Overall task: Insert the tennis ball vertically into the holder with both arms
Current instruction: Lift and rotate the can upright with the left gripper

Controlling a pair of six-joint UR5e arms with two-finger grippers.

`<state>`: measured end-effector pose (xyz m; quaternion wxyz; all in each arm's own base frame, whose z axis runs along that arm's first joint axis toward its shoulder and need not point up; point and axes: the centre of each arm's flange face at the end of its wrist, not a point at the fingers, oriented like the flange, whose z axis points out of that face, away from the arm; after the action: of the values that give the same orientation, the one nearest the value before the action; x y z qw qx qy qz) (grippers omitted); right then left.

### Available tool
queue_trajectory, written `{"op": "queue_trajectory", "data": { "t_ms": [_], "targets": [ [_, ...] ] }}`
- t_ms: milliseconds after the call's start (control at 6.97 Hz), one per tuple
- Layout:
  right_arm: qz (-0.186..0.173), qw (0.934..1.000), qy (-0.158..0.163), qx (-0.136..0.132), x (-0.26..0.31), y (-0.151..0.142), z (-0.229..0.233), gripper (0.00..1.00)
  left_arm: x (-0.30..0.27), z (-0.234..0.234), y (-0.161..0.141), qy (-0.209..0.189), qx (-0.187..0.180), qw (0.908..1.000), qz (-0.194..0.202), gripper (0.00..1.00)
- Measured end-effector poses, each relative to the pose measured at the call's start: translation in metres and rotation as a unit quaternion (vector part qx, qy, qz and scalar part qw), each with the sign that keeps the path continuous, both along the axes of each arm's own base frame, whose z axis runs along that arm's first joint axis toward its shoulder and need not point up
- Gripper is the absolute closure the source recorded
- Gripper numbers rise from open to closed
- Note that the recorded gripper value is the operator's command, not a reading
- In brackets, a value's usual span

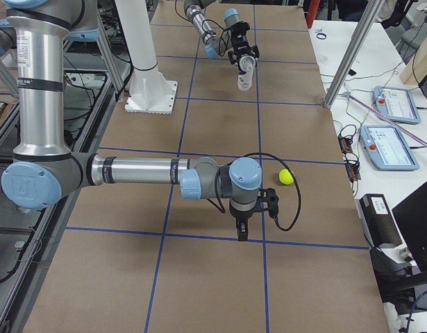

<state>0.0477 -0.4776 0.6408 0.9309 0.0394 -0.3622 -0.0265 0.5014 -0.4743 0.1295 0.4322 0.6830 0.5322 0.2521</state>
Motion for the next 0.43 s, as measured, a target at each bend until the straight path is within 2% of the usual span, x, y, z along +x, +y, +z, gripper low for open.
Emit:
{"op": "queue_trajectory", "data": {
  "t_ms": [143,430],
  "targets": [
    [0.000,1.0000,0.000,0.001,0.000,0.000,-0.001,0.00,-0.003,0.012,-0.002,0.039,-0.002,0.9992,-0.011,0.33],
    [0.000,1.0000,-0.001,0.008,0.000,-0.004,-0.008,0.00,-0.001,0.052,-0.010,0.097,0.001,0.9949,-0.029,0.33]
  ]
}}
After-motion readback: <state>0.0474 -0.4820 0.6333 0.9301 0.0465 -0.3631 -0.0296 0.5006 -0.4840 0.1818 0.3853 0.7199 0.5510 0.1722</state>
